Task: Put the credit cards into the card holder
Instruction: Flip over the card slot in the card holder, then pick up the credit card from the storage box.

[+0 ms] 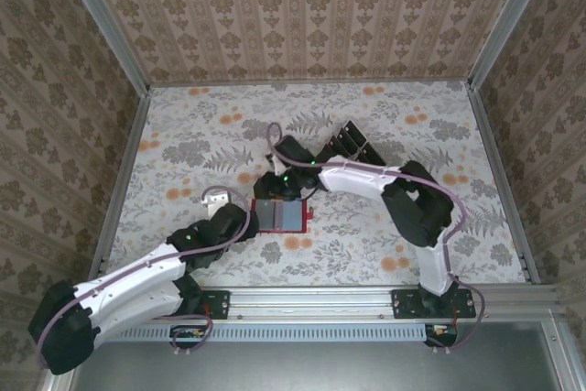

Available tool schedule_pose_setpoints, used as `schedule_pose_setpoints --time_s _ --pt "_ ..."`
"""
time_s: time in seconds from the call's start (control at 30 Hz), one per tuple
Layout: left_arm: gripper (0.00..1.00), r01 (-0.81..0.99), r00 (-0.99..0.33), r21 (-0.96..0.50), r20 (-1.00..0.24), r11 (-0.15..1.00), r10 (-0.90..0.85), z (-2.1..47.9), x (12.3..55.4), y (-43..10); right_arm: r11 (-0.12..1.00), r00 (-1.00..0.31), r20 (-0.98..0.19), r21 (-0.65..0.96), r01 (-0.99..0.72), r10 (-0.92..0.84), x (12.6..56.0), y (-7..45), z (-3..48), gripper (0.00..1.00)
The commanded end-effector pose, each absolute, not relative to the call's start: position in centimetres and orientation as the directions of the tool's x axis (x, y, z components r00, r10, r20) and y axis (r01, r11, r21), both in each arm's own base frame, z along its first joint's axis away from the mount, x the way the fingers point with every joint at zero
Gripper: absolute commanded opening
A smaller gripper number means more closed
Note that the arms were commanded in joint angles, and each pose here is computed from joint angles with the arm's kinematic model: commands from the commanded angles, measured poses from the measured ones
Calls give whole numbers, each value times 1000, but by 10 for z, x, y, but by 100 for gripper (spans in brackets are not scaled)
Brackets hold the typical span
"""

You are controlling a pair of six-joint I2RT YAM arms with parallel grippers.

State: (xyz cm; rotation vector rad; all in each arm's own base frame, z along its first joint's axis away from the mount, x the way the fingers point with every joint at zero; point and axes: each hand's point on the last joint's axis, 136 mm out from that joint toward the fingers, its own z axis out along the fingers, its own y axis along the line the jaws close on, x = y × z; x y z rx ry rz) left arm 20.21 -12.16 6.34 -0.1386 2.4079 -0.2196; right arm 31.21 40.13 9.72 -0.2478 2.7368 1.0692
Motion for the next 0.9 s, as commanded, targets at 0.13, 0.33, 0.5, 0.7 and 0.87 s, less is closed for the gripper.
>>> schedule_pose_setpoints --time_s 0.13,0.33,0.5,0.7,0.87 --pt "100 -24 -770 -173 -625 985 -129 72 223 -142 860 -928 -359 439 -259 -97 365 298 143 50" --pt "100 -45 -817 -88 -569 995 -88 70 235 -142 953 -897 -394 135 -271 -200 399 237 129 49" --pt "100 -68 -838 -65 -537 996 -93 65 240 -139 956 -882 -382 -16 -293 -277 418 224 119 49" --pt "100 -72 -844 -58 -529 996 -92 65 244 -138 944 -877 -349 -129 -305 -331 430 216 99 46" --pt "100 -71 -847 -60 -524 996 -92 62 245 -139 933 -878 -319 -173 -316 -356 434 214 84 45"
